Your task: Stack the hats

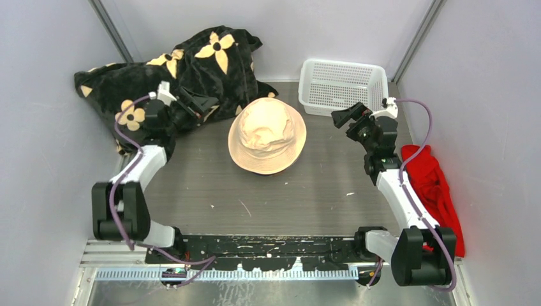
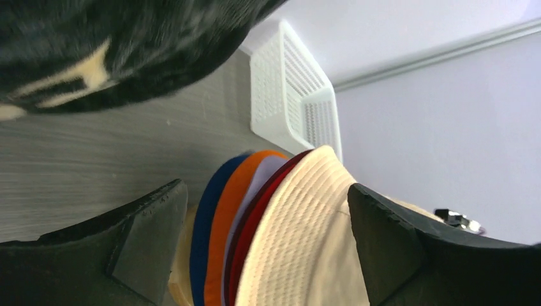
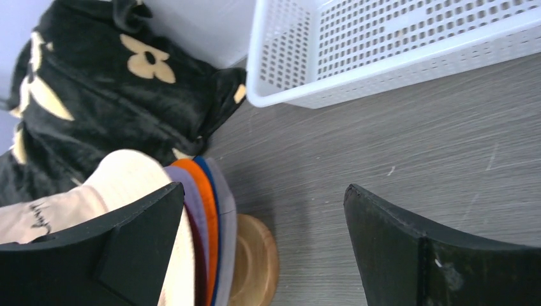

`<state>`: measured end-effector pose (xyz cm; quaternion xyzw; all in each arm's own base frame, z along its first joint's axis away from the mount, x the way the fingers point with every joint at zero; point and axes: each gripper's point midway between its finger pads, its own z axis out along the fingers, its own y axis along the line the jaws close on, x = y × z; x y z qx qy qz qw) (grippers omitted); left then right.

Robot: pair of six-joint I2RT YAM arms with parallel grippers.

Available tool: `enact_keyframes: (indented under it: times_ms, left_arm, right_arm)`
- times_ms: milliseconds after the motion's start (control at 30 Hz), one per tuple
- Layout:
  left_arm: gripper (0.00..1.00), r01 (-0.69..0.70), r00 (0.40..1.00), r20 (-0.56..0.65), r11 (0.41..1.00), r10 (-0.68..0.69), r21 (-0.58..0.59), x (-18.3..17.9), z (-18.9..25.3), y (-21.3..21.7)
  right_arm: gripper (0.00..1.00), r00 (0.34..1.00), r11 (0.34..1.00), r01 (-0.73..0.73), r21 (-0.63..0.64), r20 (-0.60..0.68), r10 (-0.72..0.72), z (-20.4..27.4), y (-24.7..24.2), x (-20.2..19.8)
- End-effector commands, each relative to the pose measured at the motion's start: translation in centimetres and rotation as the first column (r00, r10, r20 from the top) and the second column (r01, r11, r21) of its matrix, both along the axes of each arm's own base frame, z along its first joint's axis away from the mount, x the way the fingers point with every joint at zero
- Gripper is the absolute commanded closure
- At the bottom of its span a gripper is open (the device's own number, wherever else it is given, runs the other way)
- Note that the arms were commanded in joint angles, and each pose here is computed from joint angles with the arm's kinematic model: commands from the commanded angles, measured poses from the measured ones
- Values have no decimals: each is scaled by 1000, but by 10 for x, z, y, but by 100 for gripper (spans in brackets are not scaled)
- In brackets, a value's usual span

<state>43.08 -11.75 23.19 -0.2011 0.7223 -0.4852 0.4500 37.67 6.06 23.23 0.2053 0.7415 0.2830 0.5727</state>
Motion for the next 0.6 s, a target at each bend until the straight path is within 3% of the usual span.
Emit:
enact_keyframes:
  times_ms: [0, 200, 567]
  left_arm:
    - [2, -129, 991, -11, 957, 137, 258, -19, 10, 33]
    - [0, -133, 987, -56, 957, 153, 258, -29, 4, 35]
    - [0, -147, 987, -18, 957, 157, 249, -36, 17, 35]
  right_arm:
    - [0, 995, 993, 94, -73, 27, -92, 19, -21, 16]
    - [0, 996, 993, 88, -73, 7, -88, 15, -21, 24]
    - [0, 998, 996, 69, -60, 5, -69, 8, -18, 21]
